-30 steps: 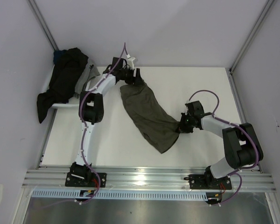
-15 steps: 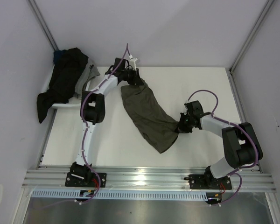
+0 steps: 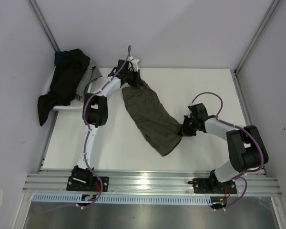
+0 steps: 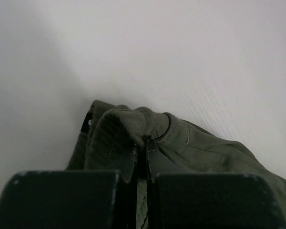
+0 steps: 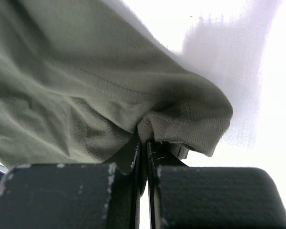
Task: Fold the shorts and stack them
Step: Fold the shorts
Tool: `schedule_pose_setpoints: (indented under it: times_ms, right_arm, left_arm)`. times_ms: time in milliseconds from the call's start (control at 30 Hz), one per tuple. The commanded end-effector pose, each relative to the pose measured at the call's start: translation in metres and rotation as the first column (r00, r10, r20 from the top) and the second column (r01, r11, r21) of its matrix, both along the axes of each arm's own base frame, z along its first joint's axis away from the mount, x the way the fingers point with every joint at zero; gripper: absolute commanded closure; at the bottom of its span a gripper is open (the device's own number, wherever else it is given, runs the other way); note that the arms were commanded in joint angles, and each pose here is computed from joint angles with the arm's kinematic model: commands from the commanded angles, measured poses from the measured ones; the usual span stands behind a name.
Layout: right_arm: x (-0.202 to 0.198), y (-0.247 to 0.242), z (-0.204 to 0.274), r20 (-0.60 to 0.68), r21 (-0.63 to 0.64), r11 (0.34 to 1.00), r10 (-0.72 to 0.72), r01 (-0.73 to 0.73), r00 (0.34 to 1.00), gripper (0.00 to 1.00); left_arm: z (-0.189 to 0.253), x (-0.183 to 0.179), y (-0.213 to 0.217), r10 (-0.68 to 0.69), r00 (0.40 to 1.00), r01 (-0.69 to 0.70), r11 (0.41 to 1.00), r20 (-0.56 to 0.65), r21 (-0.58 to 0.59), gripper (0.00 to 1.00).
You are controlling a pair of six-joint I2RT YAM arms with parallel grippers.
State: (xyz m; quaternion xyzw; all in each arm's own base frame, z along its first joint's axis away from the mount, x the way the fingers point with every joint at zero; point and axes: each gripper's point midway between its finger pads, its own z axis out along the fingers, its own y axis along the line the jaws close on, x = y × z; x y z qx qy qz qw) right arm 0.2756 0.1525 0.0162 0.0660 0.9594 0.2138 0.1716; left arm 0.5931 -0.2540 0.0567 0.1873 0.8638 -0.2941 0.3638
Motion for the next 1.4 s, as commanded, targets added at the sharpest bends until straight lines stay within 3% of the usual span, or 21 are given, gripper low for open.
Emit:
schedule_pose_setpoints:
  times_ms: [0, 433, 500, 533, 600, 633, 733, 900, 1100, 1267, 1300, 1367]
  right_arm:
    - [-0.023, -0.005, -0.012, -0.059, -0.028, 1.000, 0.011, -0.013, 0.998, 1.00]
    - [-0.051, -0.005, -0.024, -0.105, -0.048, 0.999, 0.005, -0.011, 0.994, 1.00]
    - [-0.048, -0.006, -0.022, -0.101, -0.052, 0.999, 0.001, -0.007, 0.995, 1.00]
    - [-0.046, -0.006, -0.021, -0.095, -0.053, 0.999, -0.001, -0.004, 0.995, 1.00]
    - [-0.040, -0.006, -0.017, -0.083, -0.063, 0.998, -0.006, 0.001, 0.997, 1.00]
    - [-0.038, -0.007, -0.016, -0.079, -0.067, 0.998, -0.006, 0.000, 0.997, 1.00]
    - [-0.027, -0.014, -0.011, -0.062, -0.112, 0.994, -0.020, 0.013, 0.998, 1.00]
    - [-0.005, -0.047, -0.007, -0.037, -0.266, 0.962, -0.075, 0.062, 0.997, 0.99]
    - [0.037, -0.069, 0.010, 0.023, -0.270, 0.950, -0.158, 0.159, 0.987, 0.96]
    - [0.081, -0.108, 0.008, 0.052, -0.386, 0.891, -0.238, 0.240, 0.970, 0.92]
    - [0.087, -0.113, 0.006, 0.046, -0.391, 0.885, -0.254, 0.252, 0.966, 0.92]
    - [0.096, -0.122, -0.001, 0.032, -0.417, 0.864, -0.298, 0.284, 0.954, 0.57]
  left_arm:
    - [0.037, 0.037, 0.040, 0.195, 0.975, -0.197, 0.980, 0.102, 0.013, 1.00]
    - [0.059, 0.058, 0.056, 0.309, 0.935, -0.309, 0.951, 0.173, -0.025, 1.00]
    - [0.067, 0.060, 0.053, 0.301, 0.936, -0.300, 0.953, 0.182, -0.036, 0.83]
    - [0.070, 0.060, 0.053, 0.303, 0.935, -0.301, 0.953, 0.182, -0.039, 0.61]
    - [0.079, 0.060, 0.054, 0.300, 0.934, -0.298, 0.954, 0.196, -0.044, 0.49]
    - [0.083, 0.060, 0.055, 0.304, 0.931, -0.301, 0.953, 0.202, -0.045, 0.35]
    - [0.096, 0.060, 0.063, 0.324, 0.922, -0.322, 0.946, 0.212, -0.046, 0.18]
    - [0.124, 0.046, 0.083, 0.364, 0.904, -0.367, 0.930, 0.226, -0.030, 0.13]
    - [0.118, 0.017, 0.107, 0.451, 0.868, -0.464, 0.886, 0.208, 0.018, 0.12]
    - [0.083, -0.036, 0.137, 0.597, 0.796, -0.605, 0.791, 0.094, 0.096, 0.14]
    - [0.088, -0.042, 0.137, 0.619, 0.780, -0.625, 0.779, 0.086, 0.061, 0.14]
    - [0.074, -0.071, 0.141, 0.645, 0.761, -0.648, 0.761, 0.063, 0.036, 0.14]
